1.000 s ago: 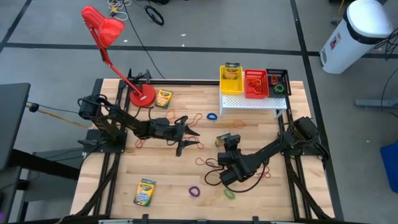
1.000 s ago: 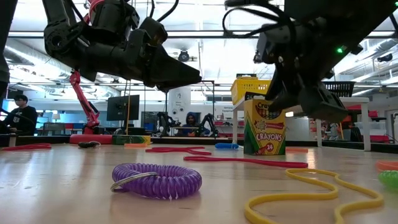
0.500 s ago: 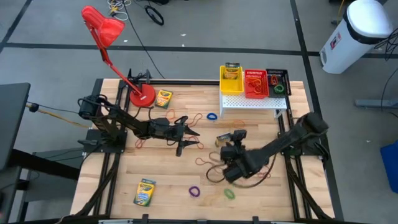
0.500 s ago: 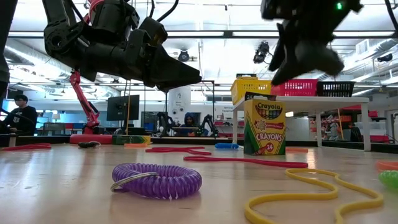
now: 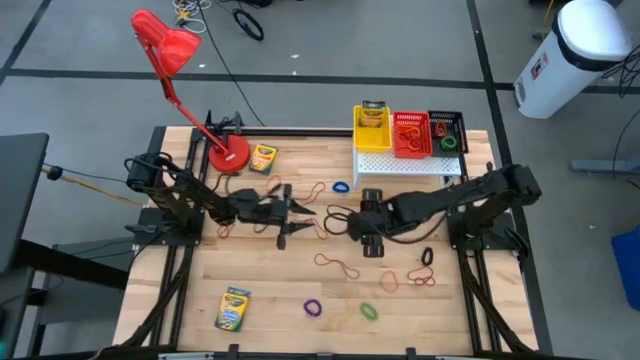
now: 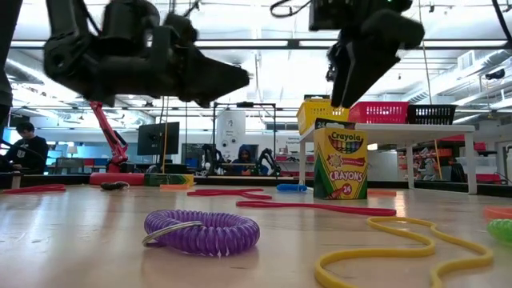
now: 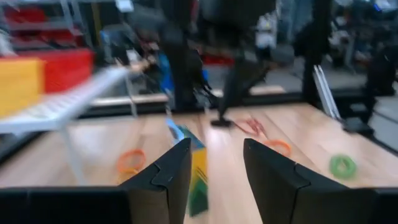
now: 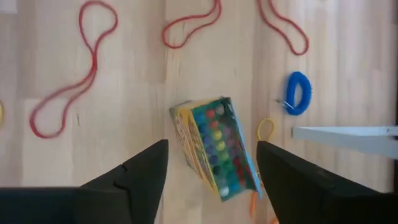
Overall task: Pick & Place Office Desk Supplies
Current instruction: Put the yellow crayon box on the yellow basket
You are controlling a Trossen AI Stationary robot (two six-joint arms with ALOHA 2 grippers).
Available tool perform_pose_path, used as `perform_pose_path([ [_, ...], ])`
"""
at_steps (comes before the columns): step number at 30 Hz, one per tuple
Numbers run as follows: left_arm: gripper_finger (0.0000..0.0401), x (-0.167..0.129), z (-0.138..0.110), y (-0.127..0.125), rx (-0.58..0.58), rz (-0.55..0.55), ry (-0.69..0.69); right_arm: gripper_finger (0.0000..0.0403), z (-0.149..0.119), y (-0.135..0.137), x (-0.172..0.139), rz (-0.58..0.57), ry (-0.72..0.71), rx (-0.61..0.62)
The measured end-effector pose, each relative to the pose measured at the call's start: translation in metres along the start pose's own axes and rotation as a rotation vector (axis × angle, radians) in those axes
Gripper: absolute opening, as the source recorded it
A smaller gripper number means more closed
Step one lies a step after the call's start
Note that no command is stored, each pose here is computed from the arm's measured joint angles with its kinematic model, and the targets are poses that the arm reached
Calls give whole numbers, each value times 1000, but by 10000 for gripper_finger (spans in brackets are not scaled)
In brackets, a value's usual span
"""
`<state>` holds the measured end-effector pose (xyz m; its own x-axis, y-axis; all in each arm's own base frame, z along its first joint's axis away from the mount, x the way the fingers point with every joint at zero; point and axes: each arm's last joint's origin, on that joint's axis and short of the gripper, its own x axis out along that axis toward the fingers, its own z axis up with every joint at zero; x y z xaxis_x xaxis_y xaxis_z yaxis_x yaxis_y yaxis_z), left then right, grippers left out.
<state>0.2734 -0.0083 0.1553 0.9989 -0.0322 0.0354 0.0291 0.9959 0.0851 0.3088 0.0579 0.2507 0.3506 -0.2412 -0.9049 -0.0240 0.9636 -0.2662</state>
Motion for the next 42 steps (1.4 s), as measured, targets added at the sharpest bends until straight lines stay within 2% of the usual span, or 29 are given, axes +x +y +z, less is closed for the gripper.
perform_pose_path([
  [3, 132, -16, -3, 6, -25, 69, -50, 275, 1, -10, 7, -3, 21, -27],
  [7, 102, -30, -10, 11, -80, 102, -50, 279, 2, -23, 15, 60, 41, -32],
  [12, 61, -33, -12, 15, -83, 173, -38, 263, 3, -26, 32, 108, 87, -68],
  [17, 41, -33, -12, 15, -69, 179, -44, 243, 3, -23, 46, 141, 130, -106],
  [31, 38, -33, -12, 15, -66, 179, -42, 122, 3, -25, 51, 125, 150, -106],
  [36, 38, -33, -12, 15, -66, 179, -41, 108, 11, -29, 31, 147, 116, -97],
  [42, 38, -33, -12, 15, -57, 179, -39, 107, 30, -53, -28, 147, 107, -83],
])
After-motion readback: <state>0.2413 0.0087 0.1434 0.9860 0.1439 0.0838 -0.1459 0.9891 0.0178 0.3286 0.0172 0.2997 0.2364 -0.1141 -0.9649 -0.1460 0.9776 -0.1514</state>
